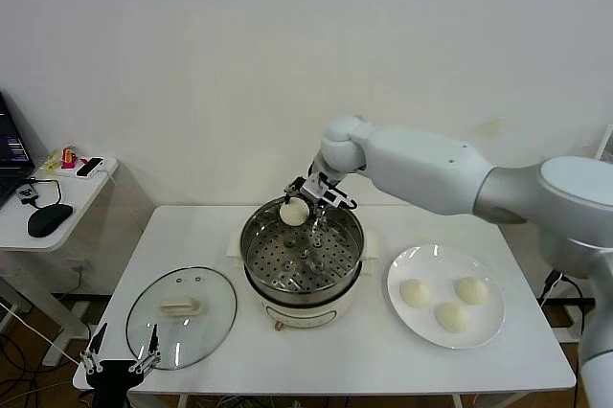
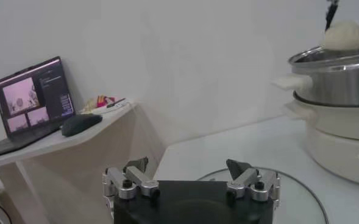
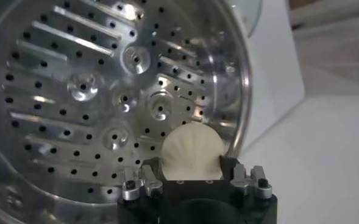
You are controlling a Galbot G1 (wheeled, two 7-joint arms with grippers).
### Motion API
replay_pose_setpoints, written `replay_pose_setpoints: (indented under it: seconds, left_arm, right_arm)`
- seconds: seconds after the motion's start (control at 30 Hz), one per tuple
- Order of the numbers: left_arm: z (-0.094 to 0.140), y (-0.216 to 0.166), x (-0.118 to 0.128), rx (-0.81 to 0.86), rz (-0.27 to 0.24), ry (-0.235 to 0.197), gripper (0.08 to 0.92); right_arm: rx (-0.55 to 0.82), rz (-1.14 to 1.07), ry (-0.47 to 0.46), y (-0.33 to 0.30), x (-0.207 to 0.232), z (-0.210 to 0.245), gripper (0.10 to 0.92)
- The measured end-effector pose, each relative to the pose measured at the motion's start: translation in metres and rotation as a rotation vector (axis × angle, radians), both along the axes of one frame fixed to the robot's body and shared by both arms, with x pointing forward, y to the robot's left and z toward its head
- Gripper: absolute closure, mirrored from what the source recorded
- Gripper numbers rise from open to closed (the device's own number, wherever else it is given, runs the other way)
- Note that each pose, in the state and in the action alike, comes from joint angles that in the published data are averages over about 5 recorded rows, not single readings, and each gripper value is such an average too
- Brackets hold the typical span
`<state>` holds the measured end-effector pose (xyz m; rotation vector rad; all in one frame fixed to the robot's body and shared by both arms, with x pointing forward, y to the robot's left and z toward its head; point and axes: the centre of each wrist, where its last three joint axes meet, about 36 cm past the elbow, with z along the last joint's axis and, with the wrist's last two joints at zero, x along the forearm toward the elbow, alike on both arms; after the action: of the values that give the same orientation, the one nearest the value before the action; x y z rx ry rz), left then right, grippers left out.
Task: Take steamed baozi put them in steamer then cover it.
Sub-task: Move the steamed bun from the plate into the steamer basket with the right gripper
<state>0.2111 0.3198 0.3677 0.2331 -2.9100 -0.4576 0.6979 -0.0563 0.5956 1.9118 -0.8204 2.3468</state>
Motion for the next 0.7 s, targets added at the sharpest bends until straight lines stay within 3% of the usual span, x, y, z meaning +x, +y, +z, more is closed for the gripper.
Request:
replay_pose_setpoints:
  seconds: [0.33,0.6,0.7]
  left_arm:
    - [0.002,-0.001,0.001,0.001,-0.004,-0.005,0.177]
    - [0.004,-0.002,0.002,0.001,-0.005,-0.012,0.177]
    - [0.005,-0.002,0.002,0.001,-0.008,-0.012,0.177]
  right_arm:
    - [-0.039,0.076,-0.01,0.006,0.005,-0.017,0.381]
    - [-0.044,0.095,-0.013,0.006,0.007,-0.012,0.227]
    - [-0.043,0.076,-0.005,0.004,0.005,-0.003,0.203]
